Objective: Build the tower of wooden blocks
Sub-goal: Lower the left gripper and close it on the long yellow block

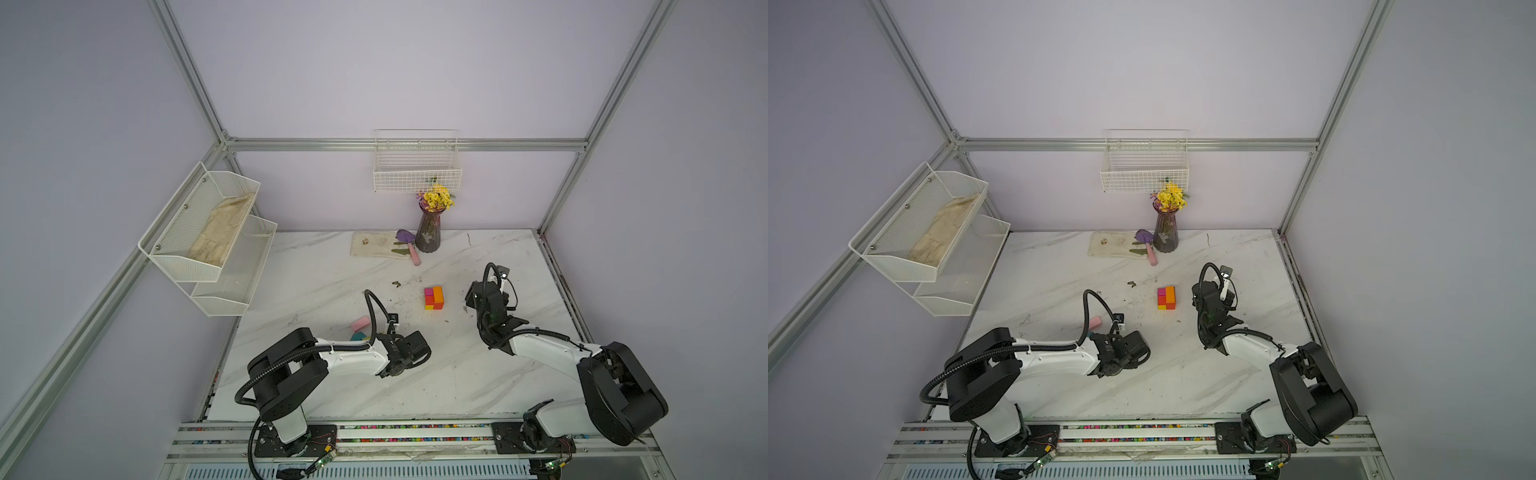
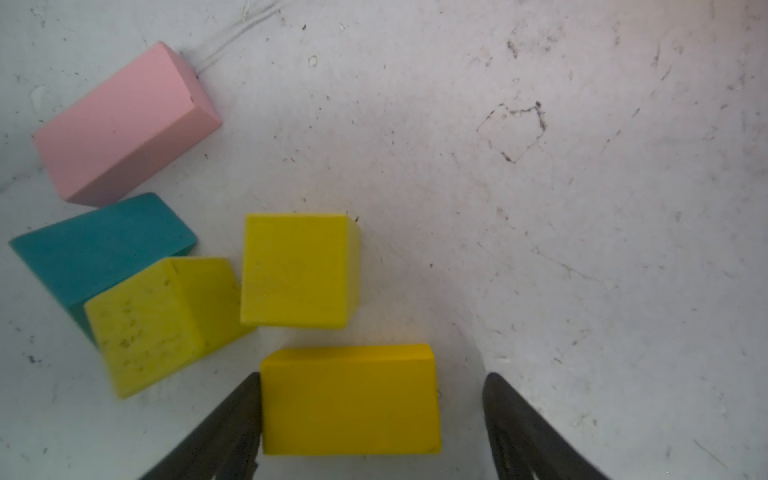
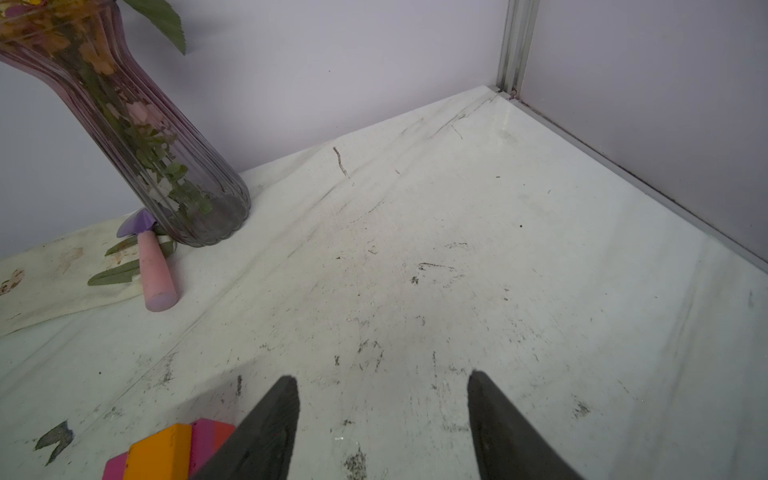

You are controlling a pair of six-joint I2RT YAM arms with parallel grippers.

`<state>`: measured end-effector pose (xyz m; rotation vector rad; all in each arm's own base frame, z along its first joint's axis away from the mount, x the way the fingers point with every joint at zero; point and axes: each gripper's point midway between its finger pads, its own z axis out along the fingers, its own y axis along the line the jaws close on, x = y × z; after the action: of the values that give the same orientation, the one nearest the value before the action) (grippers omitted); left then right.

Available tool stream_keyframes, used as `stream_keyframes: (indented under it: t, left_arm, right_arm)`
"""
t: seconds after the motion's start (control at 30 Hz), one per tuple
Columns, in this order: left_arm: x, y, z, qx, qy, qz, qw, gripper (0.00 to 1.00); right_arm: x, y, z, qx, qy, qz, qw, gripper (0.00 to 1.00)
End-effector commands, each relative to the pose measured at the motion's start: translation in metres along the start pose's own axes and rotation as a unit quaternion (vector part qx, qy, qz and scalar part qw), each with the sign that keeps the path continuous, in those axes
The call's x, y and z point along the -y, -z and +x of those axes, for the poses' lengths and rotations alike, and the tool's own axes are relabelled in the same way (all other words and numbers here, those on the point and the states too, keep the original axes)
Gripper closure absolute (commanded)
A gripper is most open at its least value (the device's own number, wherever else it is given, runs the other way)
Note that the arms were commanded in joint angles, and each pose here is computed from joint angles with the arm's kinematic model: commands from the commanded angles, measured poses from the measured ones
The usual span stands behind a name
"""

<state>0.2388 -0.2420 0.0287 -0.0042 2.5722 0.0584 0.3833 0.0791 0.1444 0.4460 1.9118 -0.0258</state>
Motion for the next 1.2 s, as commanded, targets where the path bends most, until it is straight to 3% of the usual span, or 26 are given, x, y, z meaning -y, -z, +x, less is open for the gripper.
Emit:
stream_keyframes:
  t: [0.0, 0.5, 1.17]
  left_arm:
    - [0.017, 0.004, -0.015, 0.004, 0.031, 0.021, 0.999, 0.2]
    - [0.012, -0.009, -0.009, -0.012, 0.049, 0.033, 0.998, 0.23]
    - [0.02, -0.002, -0.014, -0.013, 0.022, 0.051, 0.998, 0.45]
  right_arm:
    - [0.0, -0.001, -0.011, 0.015, -0.013, 0.007, 1.0, 0.33]
    - [-0.001, -0.002, -0.01, 0.012, -0.012, 0.007, 1.0, 0.33]
    - [0.0, -0.001, -0.01, 0.012, -0.013, 0.009, 1.0, 0.33]
